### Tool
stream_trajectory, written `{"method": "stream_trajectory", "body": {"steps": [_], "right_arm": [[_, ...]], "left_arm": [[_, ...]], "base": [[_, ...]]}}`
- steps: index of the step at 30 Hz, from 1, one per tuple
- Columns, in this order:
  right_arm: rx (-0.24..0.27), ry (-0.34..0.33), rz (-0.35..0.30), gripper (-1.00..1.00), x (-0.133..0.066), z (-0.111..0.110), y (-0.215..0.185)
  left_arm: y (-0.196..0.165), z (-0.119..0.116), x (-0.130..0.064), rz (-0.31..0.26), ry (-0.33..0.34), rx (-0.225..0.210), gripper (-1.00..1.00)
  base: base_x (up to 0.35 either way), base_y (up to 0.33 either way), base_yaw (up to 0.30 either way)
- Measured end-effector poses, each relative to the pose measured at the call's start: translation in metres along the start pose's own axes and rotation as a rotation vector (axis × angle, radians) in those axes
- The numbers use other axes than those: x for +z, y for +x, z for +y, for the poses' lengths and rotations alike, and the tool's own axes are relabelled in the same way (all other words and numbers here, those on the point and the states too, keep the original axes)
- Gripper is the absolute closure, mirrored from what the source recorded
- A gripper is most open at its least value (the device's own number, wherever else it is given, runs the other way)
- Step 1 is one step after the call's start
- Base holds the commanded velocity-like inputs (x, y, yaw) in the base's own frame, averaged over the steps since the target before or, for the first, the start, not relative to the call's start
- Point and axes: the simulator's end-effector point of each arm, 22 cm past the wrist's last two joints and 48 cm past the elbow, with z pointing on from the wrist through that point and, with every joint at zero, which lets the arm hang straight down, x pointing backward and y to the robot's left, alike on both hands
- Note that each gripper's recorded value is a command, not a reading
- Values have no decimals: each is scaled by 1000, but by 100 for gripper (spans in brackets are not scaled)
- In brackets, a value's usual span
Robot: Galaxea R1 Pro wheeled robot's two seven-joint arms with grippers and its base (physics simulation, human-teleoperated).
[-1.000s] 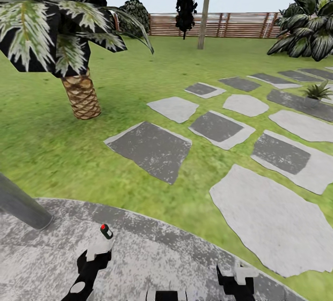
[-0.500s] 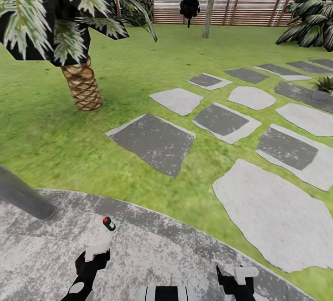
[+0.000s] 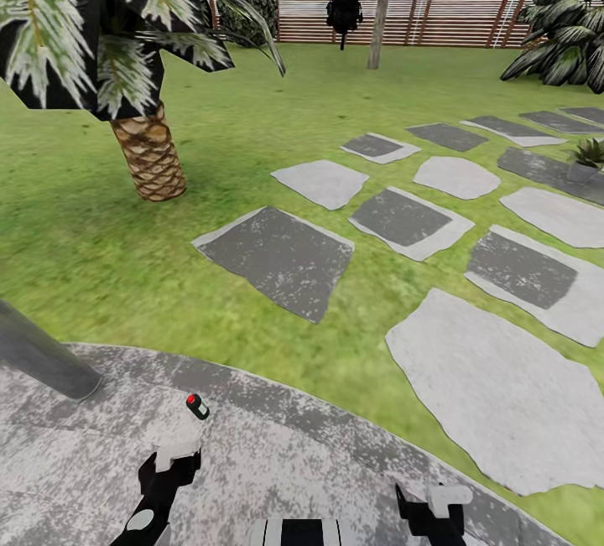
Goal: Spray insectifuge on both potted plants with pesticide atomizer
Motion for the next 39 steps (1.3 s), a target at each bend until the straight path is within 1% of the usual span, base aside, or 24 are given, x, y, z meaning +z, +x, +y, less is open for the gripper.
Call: {"method": "stream_trajectory", "body": {"steps": [5, 13, 20, 31, 39], "right_arm": [[0, 1, -1, -100, 0, -1, -1], [0, 1, -2, -100, 0, -1, -1], [0, 1, -3, -100, 0, -1, -1], [0, 1, -3, -100, 0, -1, -1], [0, 1, -3, -100, 0, -1, -1]], "left_arm": [[0, 0, 0, 0, 1, 1, -100], [0, 0, 0, -1, 2, 3, -100], [0, 0, 0, 0, -1, -1, -100], [0, 1, 0, 0, -3, -4, -100], [0, 1, 0, 0, -3, -4, -100]], "base": [[114, -179, 18], [123, -216, 243], [43, -24, 40], [292, 0, 1], [42, 0, 31]]}}
